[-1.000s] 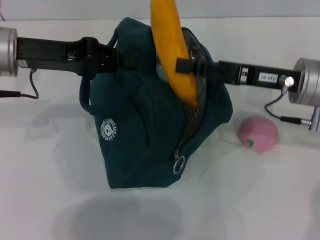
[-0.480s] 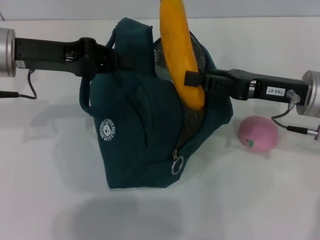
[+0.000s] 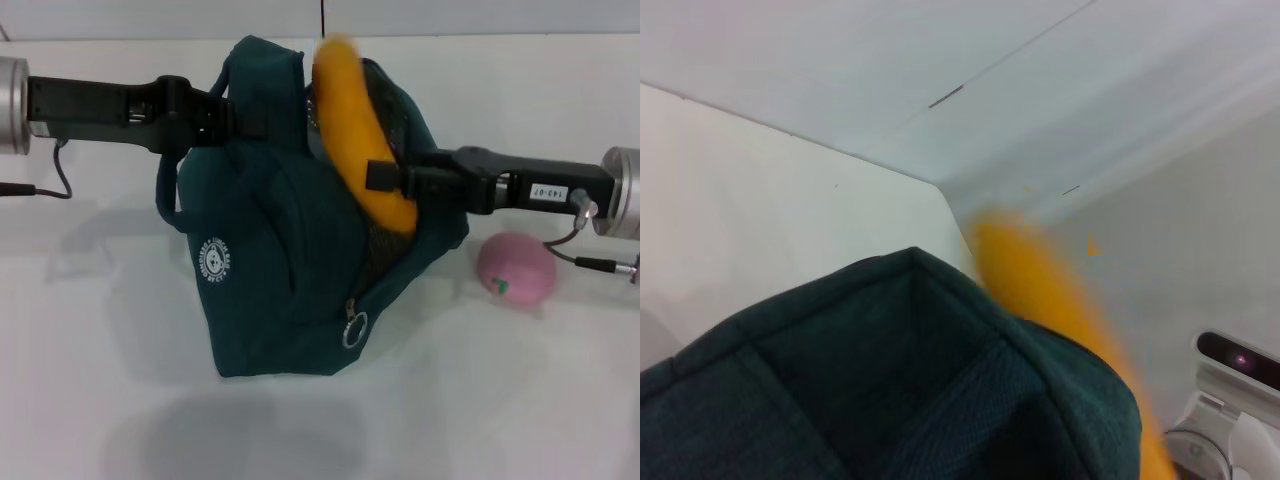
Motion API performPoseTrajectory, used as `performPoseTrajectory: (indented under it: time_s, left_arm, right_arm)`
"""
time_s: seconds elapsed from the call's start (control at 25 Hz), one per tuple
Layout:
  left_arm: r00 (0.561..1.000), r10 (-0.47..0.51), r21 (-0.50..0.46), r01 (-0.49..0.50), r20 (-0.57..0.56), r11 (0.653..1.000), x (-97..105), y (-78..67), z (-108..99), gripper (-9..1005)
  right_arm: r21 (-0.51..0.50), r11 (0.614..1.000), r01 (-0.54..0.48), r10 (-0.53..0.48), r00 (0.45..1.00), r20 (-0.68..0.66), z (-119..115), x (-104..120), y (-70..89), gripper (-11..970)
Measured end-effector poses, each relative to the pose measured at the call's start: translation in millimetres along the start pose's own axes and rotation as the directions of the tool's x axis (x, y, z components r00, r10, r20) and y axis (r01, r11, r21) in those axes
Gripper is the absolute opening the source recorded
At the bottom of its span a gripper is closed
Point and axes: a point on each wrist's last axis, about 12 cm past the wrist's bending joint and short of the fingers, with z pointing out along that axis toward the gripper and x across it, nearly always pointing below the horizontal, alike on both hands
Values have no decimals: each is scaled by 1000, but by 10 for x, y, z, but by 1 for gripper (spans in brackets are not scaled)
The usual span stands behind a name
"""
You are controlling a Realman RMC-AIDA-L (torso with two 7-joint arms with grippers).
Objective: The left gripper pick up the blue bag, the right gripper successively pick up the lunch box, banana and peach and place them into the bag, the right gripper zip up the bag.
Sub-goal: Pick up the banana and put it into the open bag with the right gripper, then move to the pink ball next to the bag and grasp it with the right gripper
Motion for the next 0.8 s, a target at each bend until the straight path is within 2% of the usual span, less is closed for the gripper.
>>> performPoseTrajectory:
  time_s: [0.16,0.48,0.8]
  left_arm:
    - [1000,0,0,0,0,1000,0,0,0,40]
    - [1000,-2,0,2,-1,1000,3,1,-7,40]
    - [1000,-5,0,5,2,1000,3,1,-13,40]
  right_arm:
    - [-9,1000,-10,10,1000,-22,3,19,10,547]
    - [9,1000,-2,3,1000,-27,-139,-54,41,747]
    - [75,997,15,-10,998,-68,-317,-166,64,810]
